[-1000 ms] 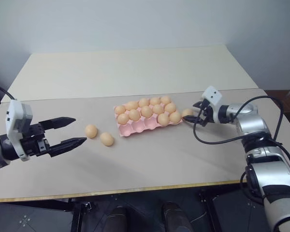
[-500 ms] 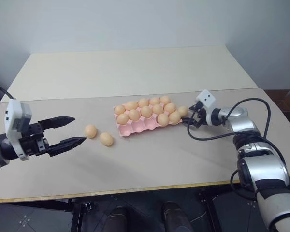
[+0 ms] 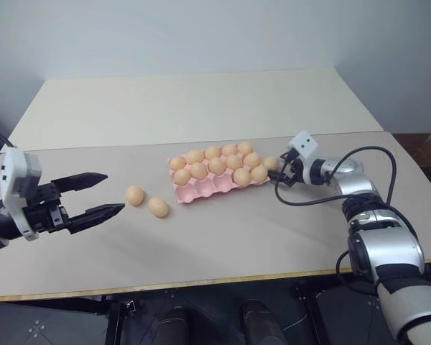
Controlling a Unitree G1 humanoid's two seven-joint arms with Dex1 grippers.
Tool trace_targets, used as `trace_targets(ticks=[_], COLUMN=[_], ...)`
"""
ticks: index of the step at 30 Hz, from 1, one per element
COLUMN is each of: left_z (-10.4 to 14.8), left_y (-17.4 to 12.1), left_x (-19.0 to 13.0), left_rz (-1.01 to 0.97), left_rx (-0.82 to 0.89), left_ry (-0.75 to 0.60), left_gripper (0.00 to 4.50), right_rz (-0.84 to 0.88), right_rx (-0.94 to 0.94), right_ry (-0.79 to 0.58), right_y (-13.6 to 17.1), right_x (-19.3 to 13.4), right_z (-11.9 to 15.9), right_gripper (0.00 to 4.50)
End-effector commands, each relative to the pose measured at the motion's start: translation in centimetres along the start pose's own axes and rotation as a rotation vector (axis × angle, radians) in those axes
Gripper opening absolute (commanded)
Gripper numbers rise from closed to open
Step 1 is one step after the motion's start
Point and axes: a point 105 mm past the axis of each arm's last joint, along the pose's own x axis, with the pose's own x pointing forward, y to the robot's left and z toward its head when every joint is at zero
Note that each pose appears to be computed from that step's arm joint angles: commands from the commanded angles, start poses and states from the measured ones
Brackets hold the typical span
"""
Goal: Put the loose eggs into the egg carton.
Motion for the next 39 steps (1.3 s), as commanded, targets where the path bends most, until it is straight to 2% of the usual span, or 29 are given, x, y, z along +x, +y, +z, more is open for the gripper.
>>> trace_targets(ticks=[1, 6, 12, 16, 18, 21, 26, 31, 34, 39], left_z=[1.1, 1.2, 1.1, 1.1, 1.1, 1.2, 1.3, 1.2, 1.1, 1.1], left_y=[-0.1, -0.1, -0.1, 0.1, 0.1, 0.1, 0.2, -0.2, -0.4, -0.4], left_x=[-0.5, -0.7, -0.6, -0.3, 0.0, 0.5, 1.1, 1.3, 1.3, 1.1], left_rz=[0.011, 0.017, 0.014, 0.002, -0.011, -0.027, -0.044, -0.053, -0.054, -0.051], left_rx=[0.051, 0.052, 0.049, 0.044, 0.041, 0.037, 0.035, 0.031, 0.030, 0.027], left_ry=[-0.012, -0.010, -0.009, -0.011, -0.013, -0.018, -0.024, -0.025, -0.024, -0.022], left_gripper=[4.50, 4.50, 4.50, 4.50, 4.50, 4.50, 4.50, 4.50, 4.50, 4.50], right_rz=[-0.042, -0.050, -0.087, -0.121, -0.082, 0.027, 0.160, 0.192, 0.185, 0.165], right_rx=[-0.028, -0.012, -0.036, -0.090, -0.118, -0.150, -0.146, -0.150, -0.164, -0.182], right_ry=[-0.078, -0.092, -0.127, -0.217, -0.258, -0.308, -0.320, -0.264, -0.217, -0.192], right_y=[-0.7, -0.9, -1.9, -2.8, -1.4, 3.0, 10.2, 13.3, 13.9, 13.4], right_x=[0.0, -0.2, -1.2, -3.0, -3.3, -2.8, -1.1, 0.5, 1.2, 0.8], right_z=[2.1, 2.1, 3.0, 6.3, 7.9, 9.9, 11.1, 10.0, 9.0, 8.7], right_gripper=[4.10, 2.68, 2.68, 2.68, 2.68, 2.68, 2.68, 2.68, 2.68, 4.23])
